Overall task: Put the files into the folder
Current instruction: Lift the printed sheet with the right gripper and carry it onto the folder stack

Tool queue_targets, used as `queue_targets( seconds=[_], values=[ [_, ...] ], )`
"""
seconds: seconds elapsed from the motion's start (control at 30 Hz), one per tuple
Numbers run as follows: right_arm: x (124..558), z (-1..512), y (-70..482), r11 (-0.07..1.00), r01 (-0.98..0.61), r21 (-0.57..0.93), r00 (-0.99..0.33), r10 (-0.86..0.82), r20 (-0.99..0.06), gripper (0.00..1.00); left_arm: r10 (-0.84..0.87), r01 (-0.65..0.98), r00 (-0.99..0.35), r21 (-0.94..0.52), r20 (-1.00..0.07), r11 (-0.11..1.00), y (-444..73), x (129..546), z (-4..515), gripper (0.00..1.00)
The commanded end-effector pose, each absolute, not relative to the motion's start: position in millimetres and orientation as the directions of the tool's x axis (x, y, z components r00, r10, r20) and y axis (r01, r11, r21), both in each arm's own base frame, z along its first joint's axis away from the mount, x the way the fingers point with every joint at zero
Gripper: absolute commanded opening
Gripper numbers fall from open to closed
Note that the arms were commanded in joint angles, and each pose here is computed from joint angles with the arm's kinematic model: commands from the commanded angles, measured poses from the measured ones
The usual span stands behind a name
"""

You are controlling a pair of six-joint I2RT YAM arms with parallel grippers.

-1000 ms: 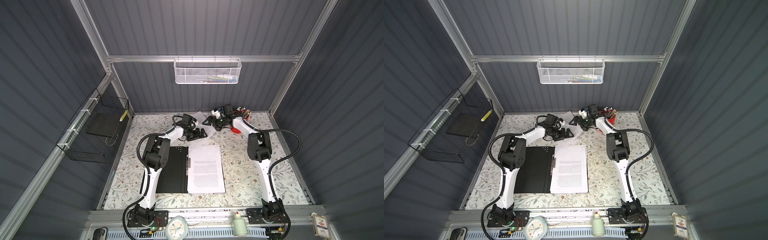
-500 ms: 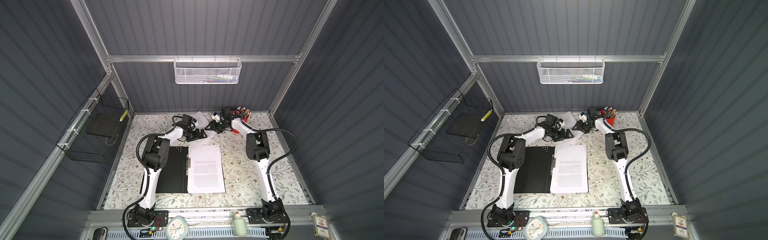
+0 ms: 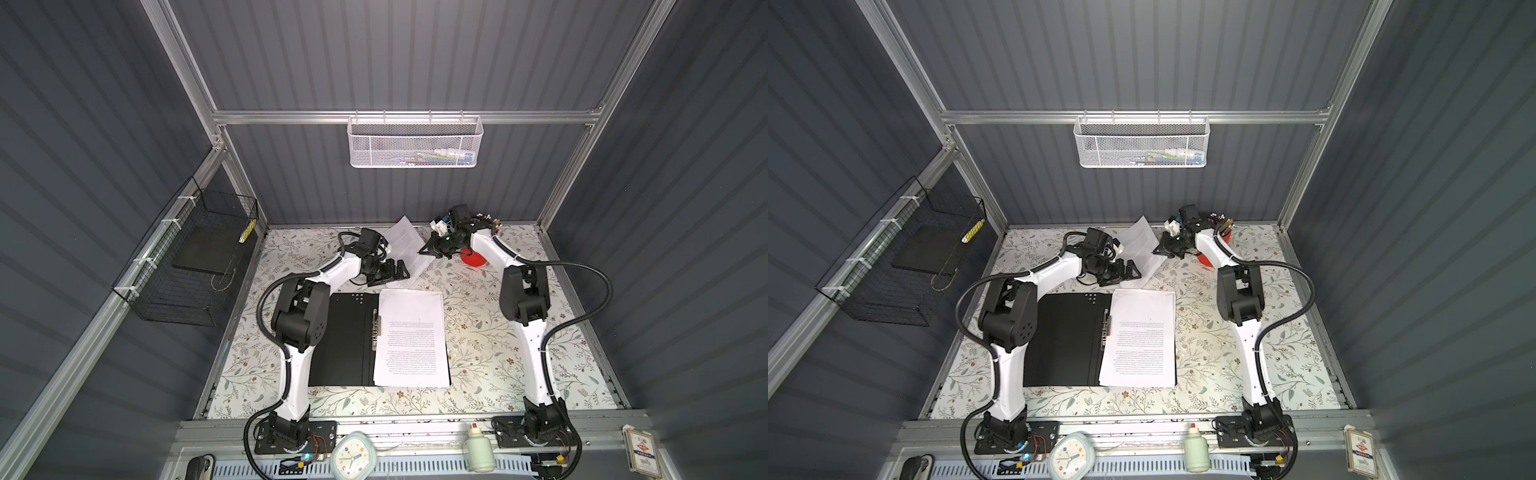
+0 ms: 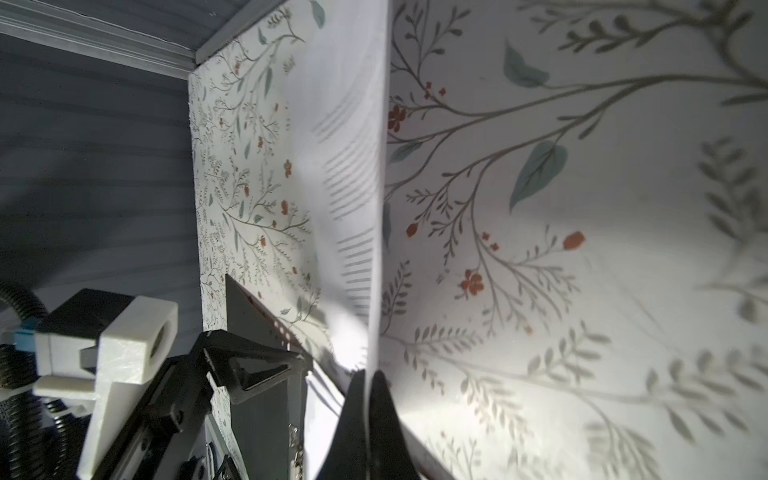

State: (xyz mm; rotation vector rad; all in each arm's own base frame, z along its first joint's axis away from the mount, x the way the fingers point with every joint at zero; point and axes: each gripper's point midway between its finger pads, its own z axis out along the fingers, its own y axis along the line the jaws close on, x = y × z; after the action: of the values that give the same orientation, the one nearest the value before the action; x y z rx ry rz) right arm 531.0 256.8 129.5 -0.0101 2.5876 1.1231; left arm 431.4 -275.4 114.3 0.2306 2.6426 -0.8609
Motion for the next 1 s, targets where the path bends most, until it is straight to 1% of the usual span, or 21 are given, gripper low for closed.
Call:
queue_targets(
  seconds=[0.0, 0.1, 0.13, 0.2, 0.27, 0.43, 0.53, 0.57, 0.63, 0.67, 0.77, 0.8, 0.83, 0.9, 0.97],
  values=[
    [526.7, 221.9, 250.4, 0.673, -0.201, 0.711, -0.876, 0.202, -0.439, 0.00, -0.002, 0.274, -0.836, -0.421, -0.548, 0.865, -238.4, 425.2, 188.9, 1.00],
    [510.2, 256.5, 252.3, 0.678, -0.233, 0.698, -0.845, 0.214, -0.490, 0.00, -0.015, 0.242, -0.793, -0.338, -0.609, 0.909, -208.2, 406.6, 207.8, 1.00],
    [504.7, 265.2, 254.1, 0.685, -0.243, 0.687, -0.835, 0.214, -0.508, 0.00, -0.010, 0.223, -0.806, -0.319, -0.592, 0.921, -197.5, 394.0, 197.3, 1.00],
    [496.5, 278.1, 258.7, 0.687, -0.266, 0.676, -0.821, 0.207, -0.533, 0.00, -0.003, 0.217, -0.810, -0.306, -0.586, 0.927, -188.0, 377.9, 196.4, 1.00],
    [486.8, 287.2, 264.1, 0.682, -0.270, 0.679, -0.823, 0.202, -0.530, 0.00, 0.005, 0.216, -0.819, -0.301, -0.573, 0.929, -181.6, 362.6, 193.6, 1.00],
    [432.3, 316.1, 291.4, 0.668, -0.335, 0.664, -0.809, 0.156, -0.566, 0.00, 0.024, 0.202, -0.836, -0.267, -0.548, 0.942, -163.8, 334.9, 185.2, 1.00],
    [402.8, 322.6, 286.5, 0.648, -0.346, 0.678, -0.796, 0.180, -0.578, 0.00, 0.028, 0.205, -0.837, -0.266, -0.546, 0.942, -159.1, 326.1, 181.2, 1.00],
    [396.1, 315.3, 279.7, 0.655, -0.332, 0.679, -0.796, 0.191, -0.574, 0.00, 0.027, 0.206, -0.838, -0.271, -0.544, 0.940, -159.0, 324.2, 180.3, 1.00],
    [381.3, 286.5, 255.6, 0.711, -0.271, 0.649, -0.796, 0.213, -0.567, 0.00, 0.029, 0.211, -0.841, -0.277, -0.540, 0.937, -158.9, 321.0, 177.9, 1.00],
    [373.6, 268.3, 243.2, 0.734, -0.226, 0.640, -0.807, 0.227, -0.546, 0.00, 0.030, 0.211, -0.845, -0.280, -0.534, 0.936, -159.3, 320.0, 176.5, 1.00],
    [348.6, 211.0, 210.8, 0.737, -0.096, 0.669, -0.831, 0.311, -0.461, 0.00, 0.040, 0.223, -0.856, -0.298, -0.516, 0.928, -163.0, 317.2, 173.3, 1.00],
    [340.7, 189.1, 196.8, 0.757, -0.032, 0.653, -0.823, 0.350, -0.447, 0.00, 0.042, 0.228, -0.858, -0.307, -0.512, 0.924, -164.9, 316.4, 173.2, 1.00],
    [332.9, 174.2, 190.7, 0.757, 0.004, 0.653, -0.822, 0.374, -0.429, 0.00, 0.042, 0.232, -0.859, -0.315, -0.510, 0.920, -166.4, 315.4, 173.3, 1.00],
    [315.7, 140.6, 184.9, 0.732, 0.084, 0.676, -0.830, 0.427, -0.360, 0.00, 0.045, 0.241, -0.861, -0.329, -0.506, 0.913, -169.0, 313.6, 172.5, 1.00],
    [304.2, 120.4, 185.3, 0.721, 0.129, 0.680, -0.831, 0.453, -0.323, 0.00, 0.046, 0.244, -0.863, -0.335, -0.502, 0.910, -170.1, 312.4, 170.4, 1.00]
  ],
)
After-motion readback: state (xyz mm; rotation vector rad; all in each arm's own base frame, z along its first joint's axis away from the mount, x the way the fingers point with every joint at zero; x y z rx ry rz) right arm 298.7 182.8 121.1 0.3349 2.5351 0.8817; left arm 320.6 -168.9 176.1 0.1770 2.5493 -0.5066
